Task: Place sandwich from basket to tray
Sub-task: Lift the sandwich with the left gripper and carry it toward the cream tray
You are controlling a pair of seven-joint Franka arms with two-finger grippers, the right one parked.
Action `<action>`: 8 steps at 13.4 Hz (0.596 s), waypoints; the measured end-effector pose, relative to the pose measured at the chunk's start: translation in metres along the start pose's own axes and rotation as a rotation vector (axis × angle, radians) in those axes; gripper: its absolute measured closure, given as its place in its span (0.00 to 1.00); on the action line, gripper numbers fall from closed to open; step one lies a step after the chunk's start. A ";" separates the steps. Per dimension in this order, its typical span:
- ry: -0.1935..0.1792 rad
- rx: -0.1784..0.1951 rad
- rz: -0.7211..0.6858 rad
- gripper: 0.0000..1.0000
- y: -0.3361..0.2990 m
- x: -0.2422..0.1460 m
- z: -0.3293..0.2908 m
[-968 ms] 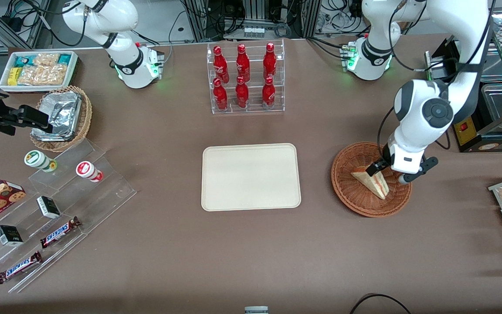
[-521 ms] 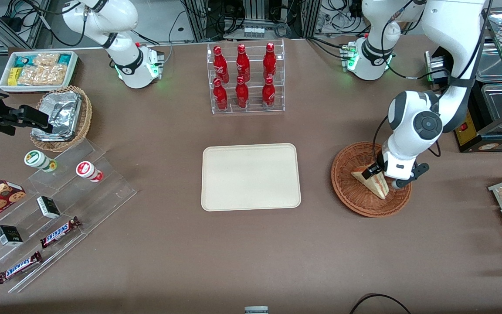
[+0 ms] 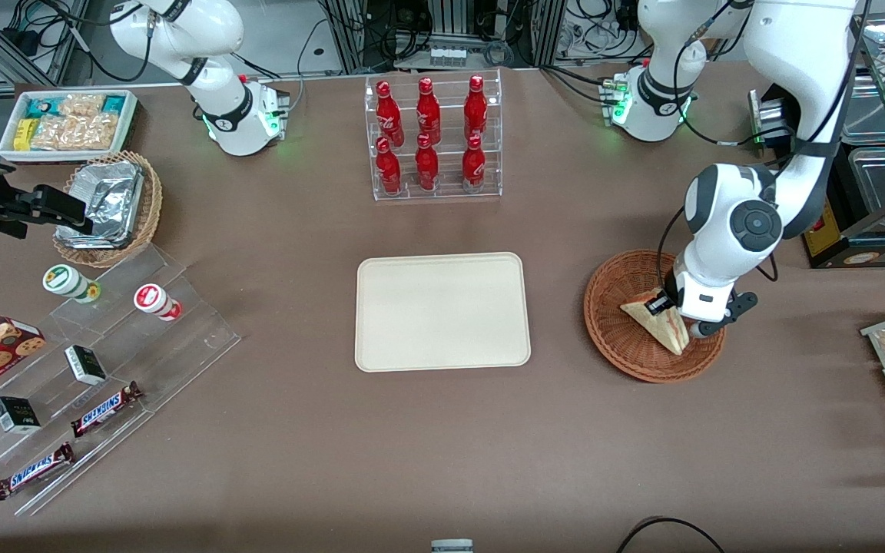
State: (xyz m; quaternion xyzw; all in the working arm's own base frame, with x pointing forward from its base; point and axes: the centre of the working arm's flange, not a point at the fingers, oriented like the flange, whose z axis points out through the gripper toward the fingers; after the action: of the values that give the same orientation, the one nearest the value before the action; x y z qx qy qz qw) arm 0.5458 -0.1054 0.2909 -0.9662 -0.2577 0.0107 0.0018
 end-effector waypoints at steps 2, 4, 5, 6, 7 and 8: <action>-0.003 0.017 0.057 0.75 0.029 -0.007 -0.051; 0.009 0.034 0.148 0.84 0.070 -0.029 -0.103; 0.010 0.032 0.197 0.84 0.093 -0.046 -0.121; 0.013 0.024 0.245 0.84 0.116 -0.064 -0.134; 0.017 0.010 0.295 0.84 0.140 -0.084 -0.141; 0.016 -0.003 0.346 0.84 0.166 -0.104 -0.142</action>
State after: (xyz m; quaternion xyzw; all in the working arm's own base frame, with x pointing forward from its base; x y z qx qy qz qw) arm 0.5413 -0.3012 0.4330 -0.9961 -0.0878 0.0029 0.0008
